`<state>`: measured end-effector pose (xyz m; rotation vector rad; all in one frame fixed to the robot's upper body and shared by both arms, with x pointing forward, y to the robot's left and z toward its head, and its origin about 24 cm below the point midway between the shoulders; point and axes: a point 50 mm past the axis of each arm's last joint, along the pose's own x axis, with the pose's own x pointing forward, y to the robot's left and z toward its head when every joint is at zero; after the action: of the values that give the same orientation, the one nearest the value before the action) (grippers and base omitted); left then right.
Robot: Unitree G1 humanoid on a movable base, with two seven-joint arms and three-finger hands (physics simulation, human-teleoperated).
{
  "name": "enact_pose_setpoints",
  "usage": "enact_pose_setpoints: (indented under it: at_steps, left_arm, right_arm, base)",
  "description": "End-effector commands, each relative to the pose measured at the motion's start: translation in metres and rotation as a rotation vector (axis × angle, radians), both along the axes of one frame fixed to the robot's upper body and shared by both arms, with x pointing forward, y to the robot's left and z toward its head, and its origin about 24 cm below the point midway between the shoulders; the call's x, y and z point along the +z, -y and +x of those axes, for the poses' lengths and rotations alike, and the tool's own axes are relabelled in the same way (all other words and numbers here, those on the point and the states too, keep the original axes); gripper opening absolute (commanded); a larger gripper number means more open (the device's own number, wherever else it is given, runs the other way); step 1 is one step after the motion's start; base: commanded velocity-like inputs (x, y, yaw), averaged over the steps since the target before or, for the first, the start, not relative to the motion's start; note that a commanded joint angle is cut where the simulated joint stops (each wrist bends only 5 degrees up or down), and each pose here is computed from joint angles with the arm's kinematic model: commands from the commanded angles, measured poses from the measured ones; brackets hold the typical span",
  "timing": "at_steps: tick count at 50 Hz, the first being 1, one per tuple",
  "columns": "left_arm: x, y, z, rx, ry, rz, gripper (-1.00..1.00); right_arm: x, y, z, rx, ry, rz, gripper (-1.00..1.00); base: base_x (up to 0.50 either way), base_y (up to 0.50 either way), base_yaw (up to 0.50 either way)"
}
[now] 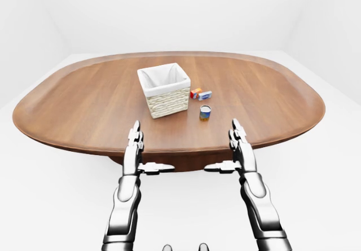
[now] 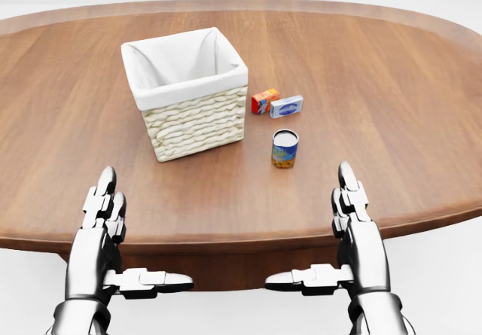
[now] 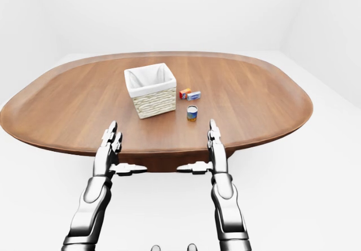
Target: Pick up the alphabet soup and put it in the basket.
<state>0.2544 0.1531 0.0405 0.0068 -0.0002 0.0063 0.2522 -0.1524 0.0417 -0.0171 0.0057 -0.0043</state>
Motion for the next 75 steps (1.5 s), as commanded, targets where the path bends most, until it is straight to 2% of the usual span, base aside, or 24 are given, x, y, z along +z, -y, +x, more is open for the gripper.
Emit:
enact_pose_setpoints:
  at_steps: [1, 12, 17, 30, 40, 54, 75]
  left_arm:
    - [-0.001, -0.009, 0.001, 0.03, 0.007, 0.026, 1.0]
    - [0.004, -0.017, 0.001, 0.085, 0.032, 0.025, 1.0]
    - [0.009, -0.02, -0.004, 0.104, 0.055, 0.02, 1.0]
    - [0.039, -0.031, -0.035, 0.176, 0.181, 0.018, 1.0]
    - [0.047, -0.029, -0.047, 0.167, 0.212, 0.019, 1.0]
    - [0.045, -0.027, -0.046, 0.157, 0.215, 0.03, 1.0]
    - [0.05, -0.023, -0.053, 0.146, 0.225, 0.031, 1.0]
  right_arm:
    - [0.001, 0.004, -0.004, 0.003, -0.015, -0.044, 1.0]
    - [0.0, 0.005, -0.003, -0.015, -0.01, -0.069, 1.0]
    - [0.0, 0.005, -0.004, -0.019, -0.006, -0.071, 1.0]
    - [0.003, 0.009, -0.003, -0.033, -0.006, -0.062, 1.0]
    - [0.004, 0.011, -0.002, -0.039, -0.004, -0.057, 1.0]
    - [0.002, 0.01, -0.001, -0.037, -0.007, -0.061, 1.0]
    - [0.002, 0.009, -0.001, -0.038, -0.007, -0.066, 1.0]
  base:
    - [0.0, 0.0, 0.0]
    - [0.0, 0.0, 0.0]
    - [0.0, 0.0, 0.0]
    - [0.0, 0.0, 0.0]
    - [0.09, 0.0, 0.0]
    - [0.24, 0.0, 0.0]
    - [0.3, 0.0, 0.0]
